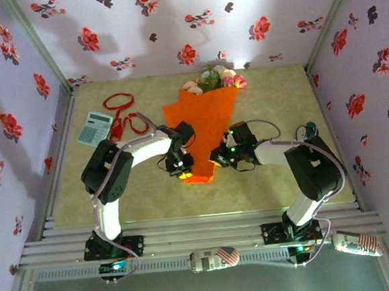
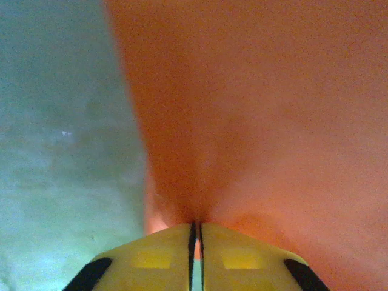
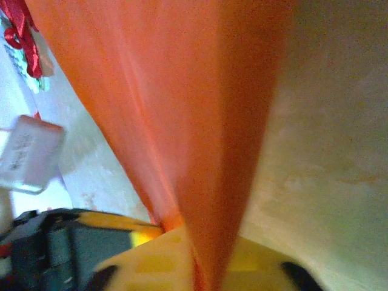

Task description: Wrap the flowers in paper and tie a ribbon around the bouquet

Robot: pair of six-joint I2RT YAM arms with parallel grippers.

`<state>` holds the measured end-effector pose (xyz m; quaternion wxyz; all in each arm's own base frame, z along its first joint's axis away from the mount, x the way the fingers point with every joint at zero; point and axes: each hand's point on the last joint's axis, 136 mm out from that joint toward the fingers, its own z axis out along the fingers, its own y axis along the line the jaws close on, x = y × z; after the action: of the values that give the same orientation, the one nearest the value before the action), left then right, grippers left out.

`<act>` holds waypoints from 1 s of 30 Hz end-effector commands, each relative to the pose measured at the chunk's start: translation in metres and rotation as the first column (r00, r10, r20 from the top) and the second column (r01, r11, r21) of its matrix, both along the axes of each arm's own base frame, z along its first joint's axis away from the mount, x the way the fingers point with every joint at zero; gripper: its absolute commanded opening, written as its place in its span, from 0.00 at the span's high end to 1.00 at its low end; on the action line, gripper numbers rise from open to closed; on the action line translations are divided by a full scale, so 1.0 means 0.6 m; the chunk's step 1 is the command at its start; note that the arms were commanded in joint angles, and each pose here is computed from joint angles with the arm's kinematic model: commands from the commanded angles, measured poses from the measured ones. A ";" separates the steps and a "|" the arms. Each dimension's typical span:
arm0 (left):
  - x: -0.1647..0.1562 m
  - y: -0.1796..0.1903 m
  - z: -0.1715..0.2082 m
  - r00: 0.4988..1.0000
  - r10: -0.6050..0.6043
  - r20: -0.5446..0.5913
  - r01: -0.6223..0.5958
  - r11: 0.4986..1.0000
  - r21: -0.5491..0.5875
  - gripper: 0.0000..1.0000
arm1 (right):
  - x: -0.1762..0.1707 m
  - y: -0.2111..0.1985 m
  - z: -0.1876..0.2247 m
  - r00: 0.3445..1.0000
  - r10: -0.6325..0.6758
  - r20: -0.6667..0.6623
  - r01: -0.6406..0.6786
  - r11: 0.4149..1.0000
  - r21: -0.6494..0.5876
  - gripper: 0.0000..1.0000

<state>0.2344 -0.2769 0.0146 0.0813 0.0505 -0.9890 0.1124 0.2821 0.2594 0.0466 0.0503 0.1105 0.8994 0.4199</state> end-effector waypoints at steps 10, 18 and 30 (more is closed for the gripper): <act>-0.030 0.033 -0.062 0.998 0.008 -0.061 -0.005 0.998 0.062 0.92 | -0.112 0.034 -0.007 0.996 0.056 -0.067 -0.055 0.998 0.012 0.58; -0.033 0.035 -0.071 0.997 0.001 -0.074 0.004 0.998 0.065 0.93 | -0.108 0.025 -0.018 0.998 0.018 -0.056 -0.019 1.000 -0.016 1.00; -0.037 0.037 -0.072 0.997 -0.010 -0.080 0.016 0.998 0.064 0.94 | -0.113 0.041 -0.011 0.999 0.026 -0.043 -0.026 1.000 0.009 0.66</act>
<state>0.2356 -0.2767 0.0139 0.0805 0.0567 -0.9856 0.1378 0.2123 0.2780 0.0386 0.0179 0.1102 0.9026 0.4157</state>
